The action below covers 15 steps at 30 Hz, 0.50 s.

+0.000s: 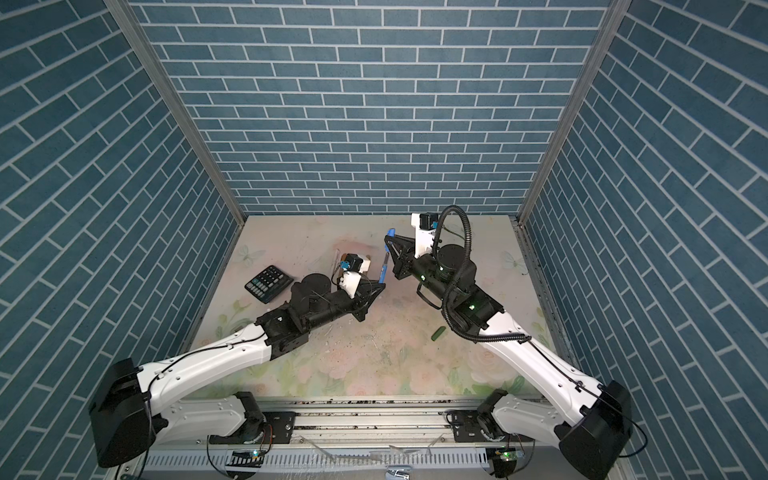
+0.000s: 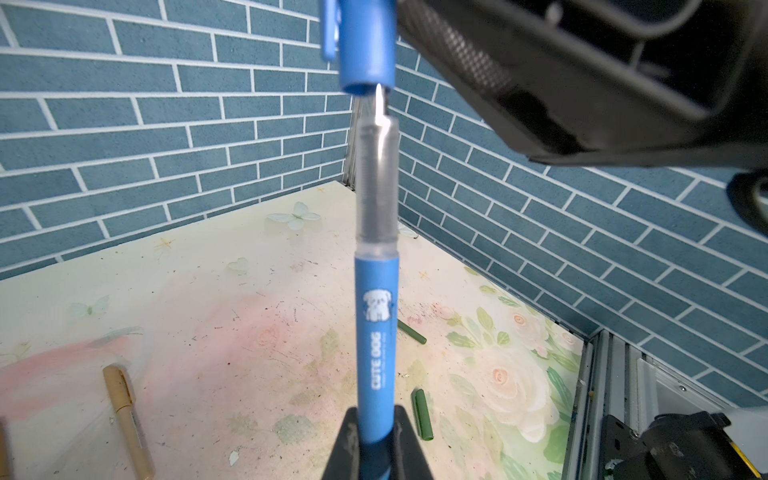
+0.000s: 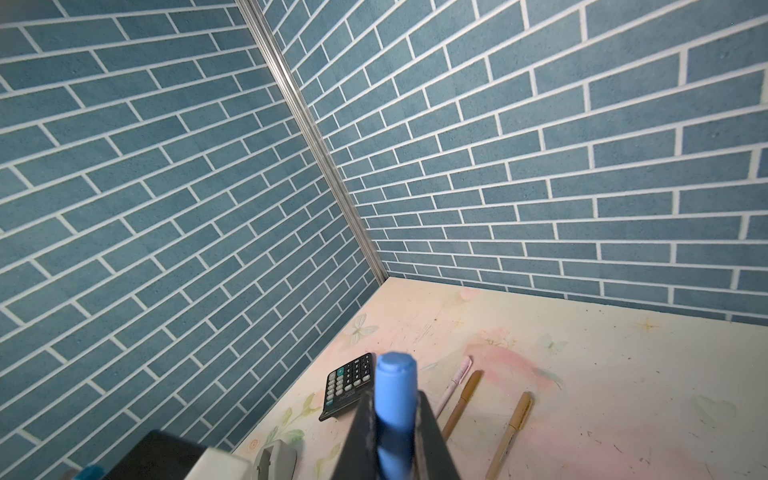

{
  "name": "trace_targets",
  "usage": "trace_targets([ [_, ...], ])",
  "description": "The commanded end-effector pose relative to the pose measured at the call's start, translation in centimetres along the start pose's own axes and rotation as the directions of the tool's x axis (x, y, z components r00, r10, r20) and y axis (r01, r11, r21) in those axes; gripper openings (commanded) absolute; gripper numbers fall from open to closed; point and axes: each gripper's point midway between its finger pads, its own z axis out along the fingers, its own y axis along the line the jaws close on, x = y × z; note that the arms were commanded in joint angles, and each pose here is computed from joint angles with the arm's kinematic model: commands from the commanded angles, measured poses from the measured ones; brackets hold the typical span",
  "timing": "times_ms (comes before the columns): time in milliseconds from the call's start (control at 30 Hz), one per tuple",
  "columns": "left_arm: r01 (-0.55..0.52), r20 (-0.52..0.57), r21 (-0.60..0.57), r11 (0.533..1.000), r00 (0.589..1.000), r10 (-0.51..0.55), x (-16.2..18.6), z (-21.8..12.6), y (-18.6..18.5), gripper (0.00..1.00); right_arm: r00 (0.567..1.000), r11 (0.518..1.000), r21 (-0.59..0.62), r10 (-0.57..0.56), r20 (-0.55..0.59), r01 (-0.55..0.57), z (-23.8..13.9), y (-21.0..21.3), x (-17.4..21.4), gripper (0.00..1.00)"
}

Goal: Insert the pens into the pen caps
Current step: 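Lower the blue cap onto the pen nib held by the left gripper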

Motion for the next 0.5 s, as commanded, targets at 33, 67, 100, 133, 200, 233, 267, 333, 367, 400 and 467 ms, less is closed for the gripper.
trace_targets([
  [33,-0.001,0.037,0.019,1.0,0.999,0.0,-1.4,-0.1,-0.7,0.0,1.0,1.0,-0.013,0.021,0.009,-0.021,-0.6,0.3,0.0,0.11],
  [67,0.001,0.037,0.019,1.0,0.999,-0.001,-1.4,-0.1,-0.7,0.0,1.0,1.0,-0.016,0.025,0.011,-0.025,-0.7,0.4,-0.1,0.11],
  [100,0.001,0.038,0.019,1.0,0.999,-0.002,-1.4,-0.1,-0.7,0.0,1.0,0.999,-0.017,0.029,0.01,-0.029,-0.7,0.4,0.0,0.11],
  [133,0.001,0.038,0.019,1.0,0.999,-0.002,-1.4,-0.1,-0.7,0.0,0.999,0.999,-0.02,0.033,0.013,-0.033,-0.8,0.5,0.0,0.11],
  [200,0.003,0.038,0.017,1.0,0.999,-0.004,-1.4,-0.1,-0.6,0.0,0.999,0.999,-0.02,0.045,0.013,-0.044,-0.8,0.4,0.1,0.11],
  [233,0.003,0.039,0.016,1.0,0.999,-0.003,-1.4,-0.1,-0.6,0.0,0.999,0.998,-0.02,0.053,0.011,-0.053,-0.7,0.3,0.3,0.11],
  [267,0.002,0.04,0.014,1.0,0.999,-0.003,-1.4,-0.1,-0.6,0.0,0.998,0.998,-0.019,0.063,0.013,-0.062,-0.7,0.3,0.4,0.11],
  [333,0.005,0.044,0.012,1.0,0.999,-0.005,-1.4,-0.1,-0.5,0.0,0.997,0.995,-0.05,0.082,0.005,-0.082,-0.6,0.7,0.8,0.12],
  [367,0.006,0.045,0.013,1.0,0.999,-0.007,-1.4,-0.2,-0.5,0.0,0.996,0.994,-0.055,0.091,0.006,-0.09,-0.6,0.7,0.9,0.13],
  [400,0.009,0.049,0.012,1.0,0.999,-0.01,-1.5,-0.2,-0.5,0.0,0.995,0.993,-0.059,0.098,0.003,-0.098,-0.5,0.7,1.1,0.13],
  [467,0.018,0.06,0.014,1.0,0.998,-0.019,-1.5,-0.3,-0.5,0.0,0.994,0.991,-0.068,0.112,0.002,-0.111,-0.4,0.7,1.3,0.13],
])
